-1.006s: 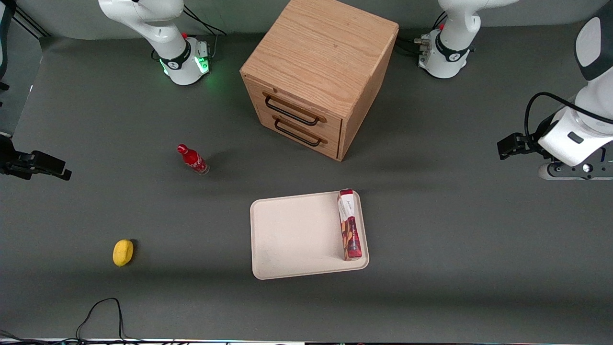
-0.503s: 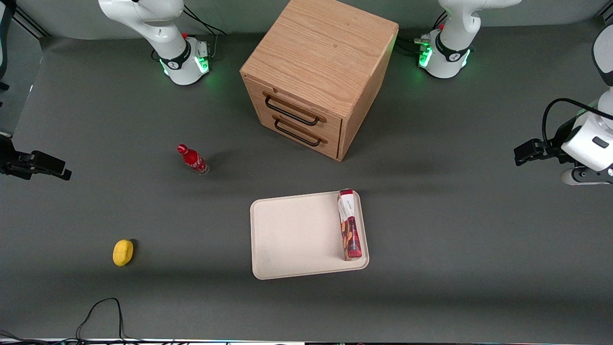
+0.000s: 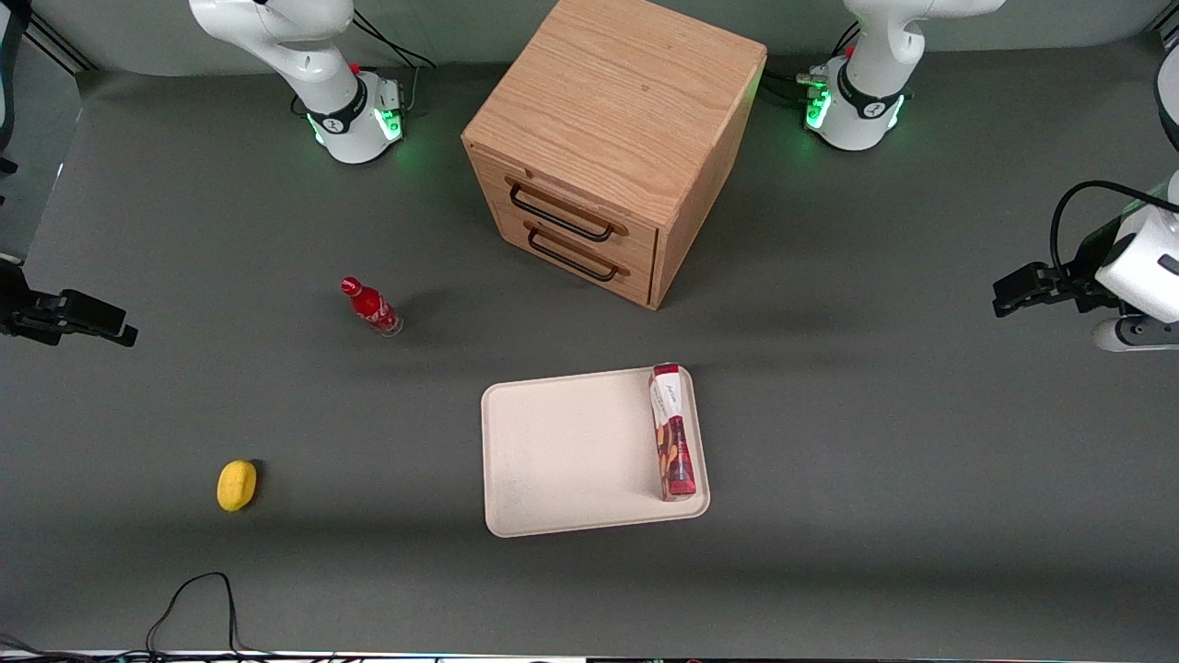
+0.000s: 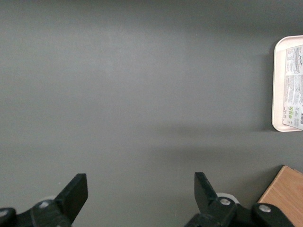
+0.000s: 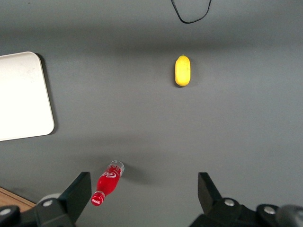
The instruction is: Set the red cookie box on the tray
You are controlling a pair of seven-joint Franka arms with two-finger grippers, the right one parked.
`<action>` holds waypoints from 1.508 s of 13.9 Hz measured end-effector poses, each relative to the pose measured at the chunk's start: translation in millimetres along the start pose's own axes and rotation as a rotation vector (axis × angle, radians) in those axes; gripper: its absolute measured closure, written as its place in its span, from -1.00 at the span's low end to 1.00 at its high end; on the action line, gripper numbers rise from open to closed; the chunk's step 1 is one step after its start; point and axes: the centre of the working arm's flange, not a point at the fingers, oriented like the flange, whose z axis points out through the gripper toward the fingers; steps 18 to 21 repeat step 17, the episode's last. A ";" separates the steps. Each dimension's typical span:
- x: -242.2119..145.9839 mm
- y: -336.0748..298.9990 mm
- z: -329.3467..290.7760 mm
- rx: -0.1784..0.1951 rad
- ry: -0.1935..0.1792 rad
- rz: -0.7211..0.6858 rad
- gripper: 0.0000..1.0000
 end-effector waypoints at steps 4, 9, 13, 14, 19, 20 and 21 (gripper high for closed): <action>-2.6 0.3 1.3 -0.001 -0.023 0.001 -1.00; -3.6 1.6 2.0 -0.003 -0.031 0.019 -1.00; -3.9 3.4 2.2 -0.004 -0.033 0.037 -1.00; -4.0 4.9 2.2 -0.004 -0.033 0.041 -1.00; -4.4 10.2 2.2 -0.005 -0.033 0.056 -1.00; -4.4 10.2 2.2 -0.005 -0.033 0.056 -1.00; -4.4 10.2 2.2 -0.005 -0.033 0.056 -1.00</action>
